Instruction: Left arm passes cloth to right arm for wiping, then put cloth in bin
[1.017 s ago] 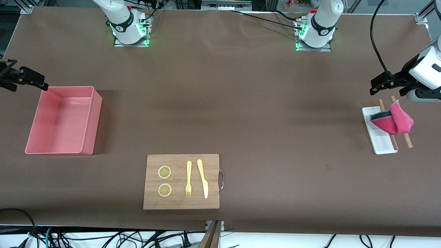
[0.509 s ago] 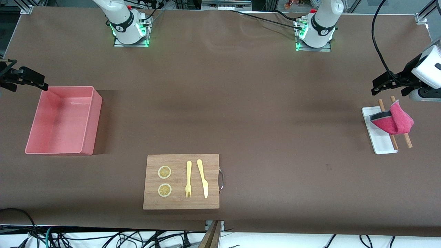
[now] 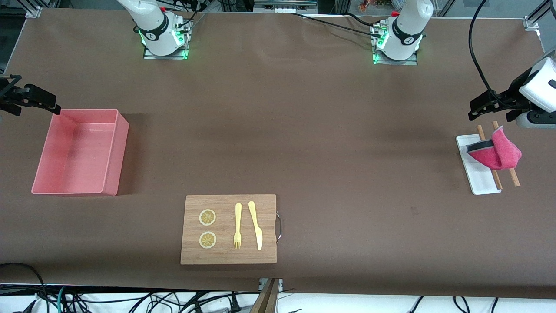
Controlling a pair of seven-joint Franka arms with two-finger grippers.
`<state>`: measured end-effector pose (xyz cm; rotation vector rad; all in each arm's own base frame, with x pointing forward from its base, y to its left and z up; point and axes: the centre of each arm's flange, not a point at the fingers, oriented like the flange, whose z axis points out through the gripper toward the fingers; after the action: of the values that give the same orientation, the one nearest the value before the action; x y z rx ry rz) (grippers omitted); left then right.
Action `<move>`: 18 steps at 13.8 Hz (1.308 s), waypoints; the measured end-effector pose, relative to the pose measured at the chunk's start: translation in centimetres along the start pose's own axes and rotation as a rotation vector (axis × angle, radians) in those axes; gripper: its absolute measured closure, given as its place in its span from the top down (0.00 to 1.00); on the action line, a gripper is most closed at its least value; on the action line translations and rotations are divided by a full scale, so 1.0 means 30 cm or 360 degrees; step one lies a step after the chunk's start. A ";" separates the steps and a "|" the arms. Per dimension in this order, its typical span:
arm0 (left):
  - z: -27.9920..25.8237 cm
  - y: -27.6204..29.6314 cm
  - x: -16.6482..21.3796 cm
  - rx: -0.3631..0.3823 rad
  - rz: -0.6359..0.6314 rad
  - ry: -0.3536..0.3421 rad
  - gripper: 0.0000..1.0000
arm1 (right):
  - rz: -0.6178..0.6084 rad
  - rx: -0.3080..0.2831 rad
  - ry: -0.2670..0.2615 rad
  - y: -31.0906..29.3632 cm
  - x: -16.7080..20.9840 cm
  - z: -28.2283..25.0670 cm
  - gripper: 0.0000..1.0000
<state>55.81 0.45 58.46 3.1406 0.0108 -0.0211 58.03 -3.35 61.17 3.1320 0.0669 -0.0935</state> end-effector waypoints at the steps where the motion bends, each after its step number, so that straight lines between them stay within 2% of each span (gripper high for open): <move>1: 0.002 0.000 0.001 0.0000 0.0000 -0.0001 1.00 | 0.0000 0.0000 0.0000 0.000 0.000 0.000 1.00; 18: 0.028 -0.001 0.026 0.0001 -0.0004 0.0011 1.00 | 0.0002 0.0000 0.0000 0.002 0.000 0.000 1.00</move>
<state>56.59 0.48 57.61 3.1414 0.0147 -0.0104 58.03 -3.42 61.17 3.1320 0.0650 -0.0933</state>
